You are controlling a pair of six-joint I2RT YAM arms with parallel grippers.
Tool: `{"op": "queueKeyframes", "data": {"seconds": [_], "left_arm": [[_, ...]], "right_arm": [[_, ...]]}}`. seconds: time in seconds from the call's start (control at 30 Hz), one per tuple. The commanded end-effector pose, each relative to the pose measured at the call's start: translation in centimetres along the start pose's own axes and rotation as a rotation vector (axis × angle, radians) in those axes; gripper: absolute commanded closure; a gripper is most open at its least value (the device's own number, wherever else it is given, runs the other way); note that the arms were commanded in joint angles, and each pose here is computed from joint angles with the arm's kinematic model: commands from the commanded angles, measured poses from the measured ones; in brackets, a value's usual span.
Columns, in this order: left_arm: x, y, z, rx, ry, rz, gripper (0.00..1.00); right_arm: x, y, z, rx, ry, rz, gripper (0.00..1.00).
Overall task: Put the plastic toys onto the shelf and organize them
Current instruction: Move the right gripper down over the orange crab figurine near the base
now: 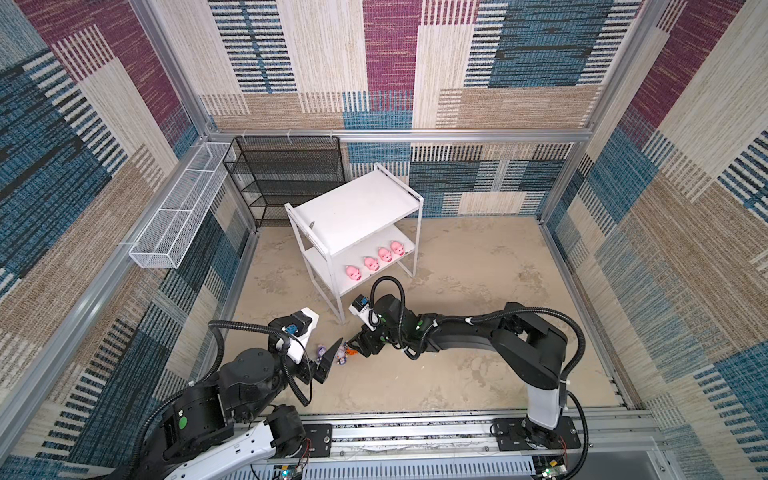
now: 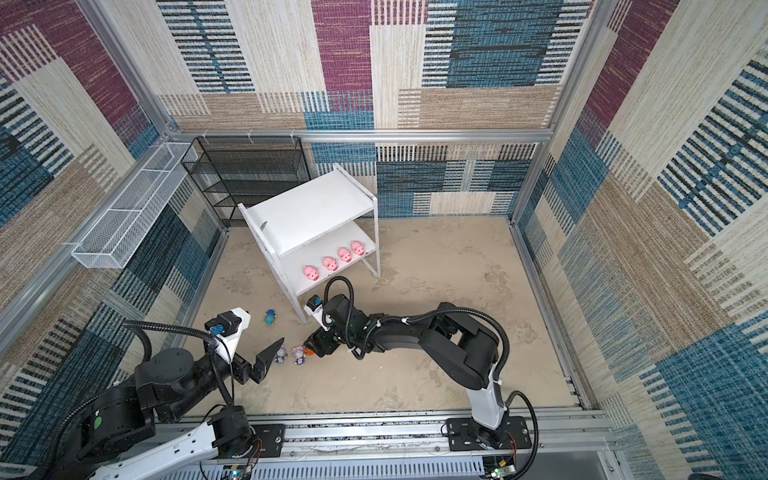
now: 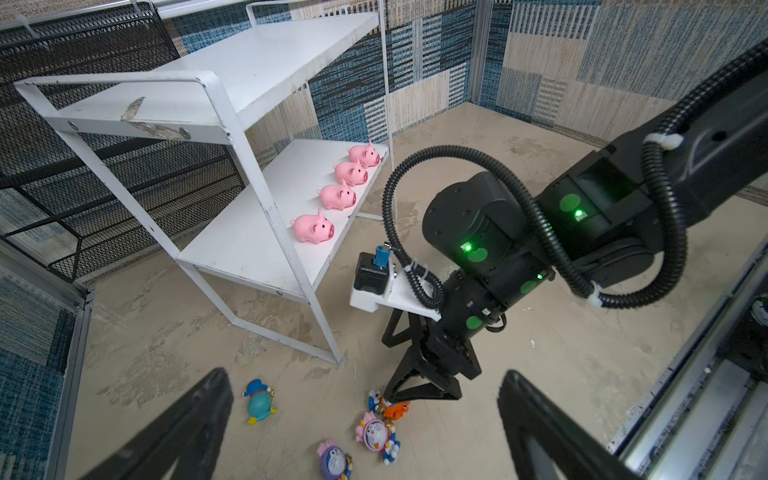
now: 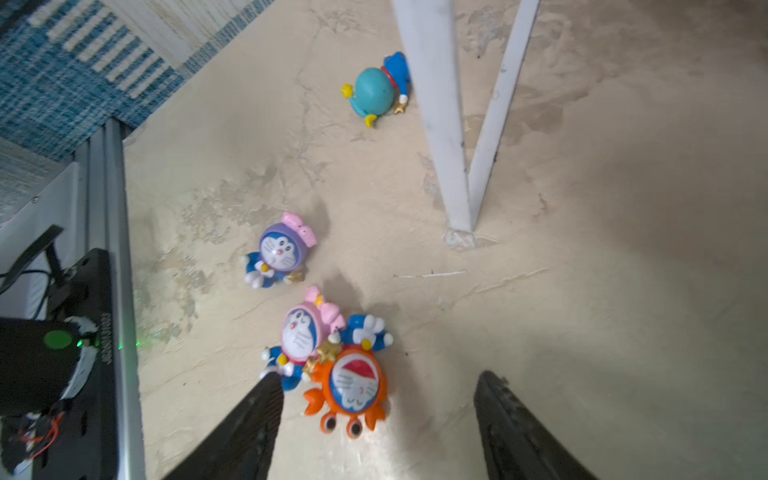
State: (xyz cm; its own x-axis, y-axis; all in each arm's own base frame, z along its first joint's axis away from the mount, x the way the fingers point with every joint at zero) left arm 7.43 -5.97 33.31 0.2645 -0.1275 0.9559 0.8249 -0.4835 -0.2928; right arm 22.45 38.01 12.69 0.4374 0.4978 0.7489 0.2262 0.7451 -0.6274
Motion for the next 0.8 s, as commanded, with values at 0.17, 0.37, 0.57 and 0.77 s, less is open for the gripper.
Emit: {"op": "queueKeyframes", "data": {"seconds": [0.17, 0.37, 0.57, 0.77], "left_arm": [[0.3, 0.0, 0.0, -0.003, -0.02, -0.032, 0.01], [0.3, 0.0, -0.1, -0.007, -0.02, -0.035, 0.01], [0.3, 0.0, -0.1, -0.012, -0.022, -0.039, 0.01], [0.3, 0.1, -0.1, -0.013, -0.02, -0.041, 0.01]], "right_arm": [[-0.7, 1.9, -0.6, -0.133, 0.039, 0.068, 0.24], [-0.9, 2.3, 0.3, -0.128, -0.003, 0.103, 0.24], [-1.5, 2.1, 0.7, -0.113, -0.017, 0.145, 0.24], [-2.3, 1.1, 1.9, -0.071, -0.082, 0.166, 0.24]]}}
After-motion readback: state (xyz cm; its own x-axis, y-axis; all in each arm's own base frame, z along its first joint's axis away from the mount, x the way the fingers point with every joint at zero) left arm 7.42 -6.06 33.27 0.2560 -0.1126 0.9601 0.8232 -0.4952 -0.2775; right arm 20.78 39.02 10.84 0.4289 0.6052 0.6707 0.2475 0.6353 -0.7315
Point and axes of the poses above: each gripper's point midway between its finger pads, its own y axis out along the fingers, its own z axis along the line the jaws close on, x = y × z, the point moved 10 cm from there along -y, back along the fingers, and after that the axes turned 9 degrees about -y, right-handed, at the moved point
